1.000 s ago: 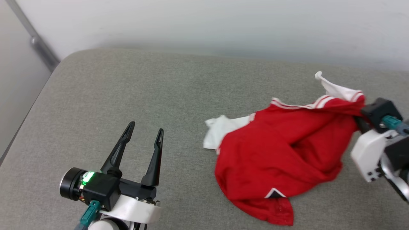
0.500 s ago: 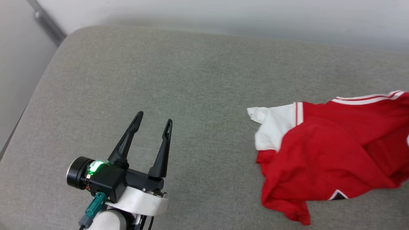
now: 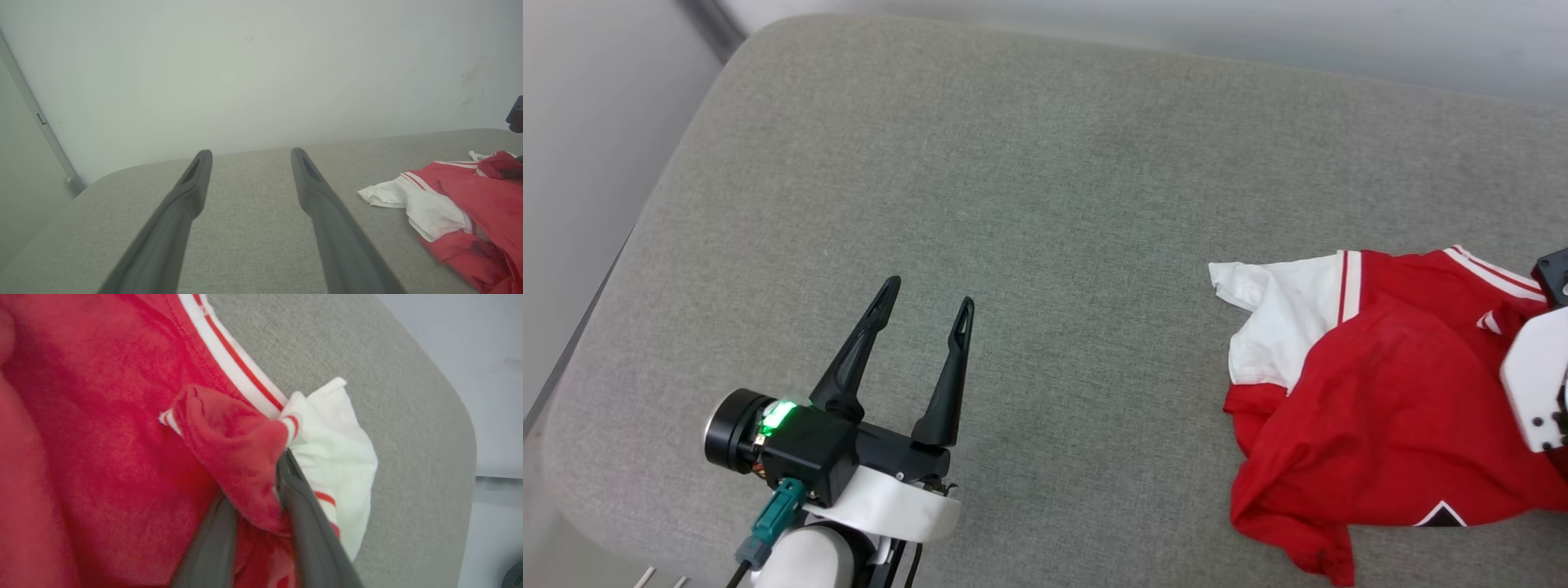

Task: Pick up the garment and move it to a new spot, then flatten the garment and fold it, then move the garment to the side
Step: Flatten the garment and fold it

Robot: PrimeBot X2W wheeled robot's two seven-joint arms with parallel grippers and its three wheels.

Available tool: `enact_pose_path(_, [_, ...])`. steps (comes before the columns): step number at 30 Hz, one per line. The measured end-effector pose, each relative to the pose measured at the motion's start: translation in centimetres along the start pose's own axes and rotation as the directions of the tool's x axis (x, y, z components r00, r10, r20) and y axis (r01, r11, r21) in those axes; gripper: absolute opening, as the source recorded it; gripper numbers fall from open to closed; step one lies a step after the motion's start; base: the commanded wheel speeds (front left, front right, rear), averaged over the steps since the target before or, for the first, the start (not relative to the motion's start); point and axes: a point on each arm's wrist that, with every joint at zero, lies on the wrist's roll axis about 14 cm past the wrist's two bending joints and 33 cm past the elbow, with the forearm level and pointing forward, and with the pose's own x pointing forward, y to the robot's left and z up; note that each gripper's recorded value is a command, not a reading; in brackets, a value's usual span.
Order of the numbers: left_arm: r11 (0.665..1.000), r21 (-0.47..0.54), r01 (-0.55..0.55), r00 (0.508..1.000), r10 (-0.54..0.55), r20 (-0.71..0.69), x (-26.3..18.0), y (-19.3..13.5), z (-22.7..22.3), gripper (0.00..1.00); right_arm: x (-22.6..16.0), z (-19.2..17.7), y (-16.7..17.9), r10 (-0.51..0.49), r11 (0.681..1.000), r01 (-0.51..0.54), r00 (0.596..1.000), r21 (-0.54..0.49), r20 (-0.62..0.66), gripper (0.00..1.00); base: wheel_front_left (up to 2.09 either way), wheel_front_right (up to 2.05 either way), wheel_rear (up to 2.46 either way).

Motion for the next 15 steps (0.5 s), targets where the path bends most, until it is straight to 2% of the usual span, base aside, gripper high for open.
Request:
enact_pose_path(3, [1.0, 0.003, 0.005, 1.0, -0.005, 0.01, 0.1, 0.0, 0.3, 1.0, -0.2, 0.5, 0.8, 0.028, 0.998, -0.03, 0.999, 0.053, 0.04, 1.0, 0.0, 0.0, 0.0])
enact_pose_path(8, [1.0, -0.008, 0.023, 0.999, -0.022, 0.041, 0.4, -0.4, 1.1, 1.0, -2.3, 3.1, -0.1, 0.009, 0.987, -0.04, 0.981, 0.153, 0.196, 1.0, 0.0, 0.0, 0.0])
enact_pose_path(12, [0.999, -0.031, 0.022, 0.995, -0.019, 0.096, 0.9, -0.4, 2.6, 1.0, -5.4, 5.4, -2.0, -0.056, 0.981, -0.014, 0.936, 0.194, 0.348, 1.0, 0.0, 0.0, 0.0])
enact_pose_path(15, [0.998, -0.04, 0.05, 0.992, -0.045, 0.117, 1.3, -1.2, 3.1, 1.0, -8.1, 6.5, -3.1, -0.106, 0.962, -0.023, 0.885, 0.271, 0.453, 1.0, 0.0, 0.0, 0.0])
